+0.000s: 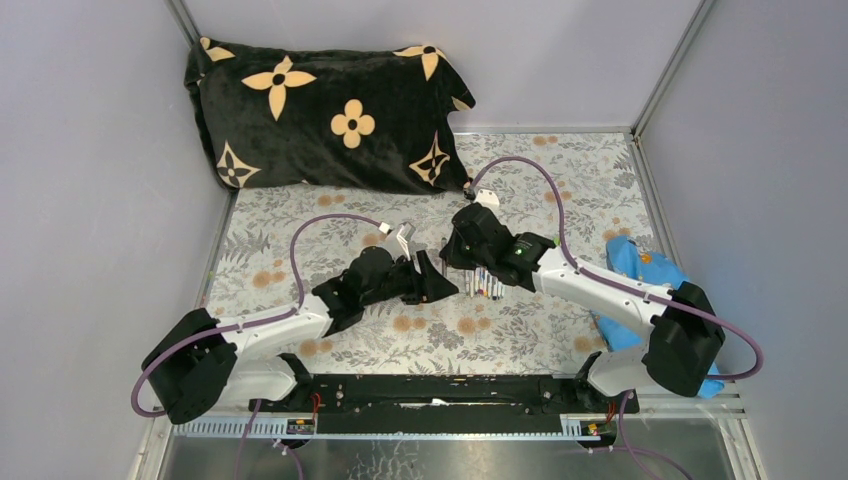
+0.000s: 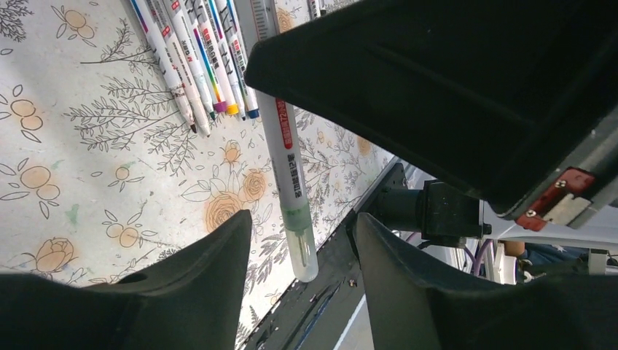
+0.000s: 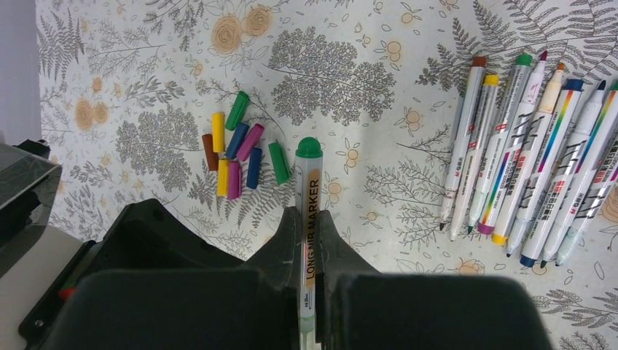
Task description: Open the pen caps
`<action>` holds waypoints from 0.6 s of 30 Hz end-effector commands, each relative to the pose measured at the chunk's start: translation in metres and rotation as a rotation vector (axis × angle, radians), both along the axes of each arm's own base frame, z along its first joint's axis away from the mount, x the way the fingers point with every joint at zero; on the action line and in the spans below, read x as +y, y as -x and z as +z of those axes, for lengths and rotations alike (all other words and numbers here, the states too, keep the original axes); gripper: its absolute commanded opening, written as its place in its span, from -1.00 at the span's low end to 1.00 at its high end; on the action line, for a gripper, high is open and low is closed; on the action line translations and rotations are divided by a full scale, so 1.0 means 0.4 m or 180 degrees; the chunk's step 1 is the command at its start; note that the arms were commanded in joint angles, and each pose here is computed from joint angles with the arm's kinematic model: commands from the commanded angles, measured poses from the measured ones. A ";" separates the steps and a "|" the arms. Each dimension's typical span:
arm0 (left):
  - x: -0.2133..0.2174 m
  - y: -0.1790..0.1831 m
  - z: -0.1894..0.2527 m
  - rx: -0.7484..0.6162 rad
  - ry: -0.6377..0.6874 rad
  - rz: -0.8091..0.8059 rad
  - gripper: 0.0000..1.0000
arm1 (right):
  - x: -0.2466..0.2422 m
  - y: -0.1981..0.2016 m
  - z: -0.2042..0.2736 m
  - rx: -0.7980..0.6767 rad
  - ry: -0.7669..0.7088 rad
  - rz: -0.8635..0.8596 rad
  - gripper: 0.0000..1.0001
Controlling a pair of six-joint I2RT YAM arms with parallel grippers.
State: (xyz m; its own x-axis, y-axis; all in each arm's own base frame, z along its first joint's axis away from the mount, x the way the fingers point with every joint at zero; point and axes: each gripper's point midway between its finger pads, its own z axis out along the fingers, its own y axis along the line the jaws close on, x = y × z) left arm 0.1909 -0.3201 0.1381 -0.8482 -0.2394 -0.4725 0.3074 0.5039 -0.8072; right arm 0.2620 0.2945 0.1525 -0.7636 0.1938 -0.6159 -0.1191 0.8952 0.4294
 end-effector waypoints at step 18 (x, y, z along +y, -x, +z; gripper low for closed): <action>-0.019 0.005 0.057 -0.0233 0.0157 -0.0014 -0.97 | 0.004 0.018 0.044 -0.0185 -0.0136 -0.0161 -1.00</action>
State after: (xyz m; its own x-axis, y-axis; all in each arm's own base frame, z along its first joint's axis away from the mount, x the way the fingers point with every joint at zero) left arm 0.1890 -0.3222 0.1362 -0.8438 -0.2425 -0.4788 0.3062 0.5151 -0.8006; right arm 0.2576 0.2959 0.1615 -0.7369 0.2242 -0.6377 -0.1053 0.8938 0.4359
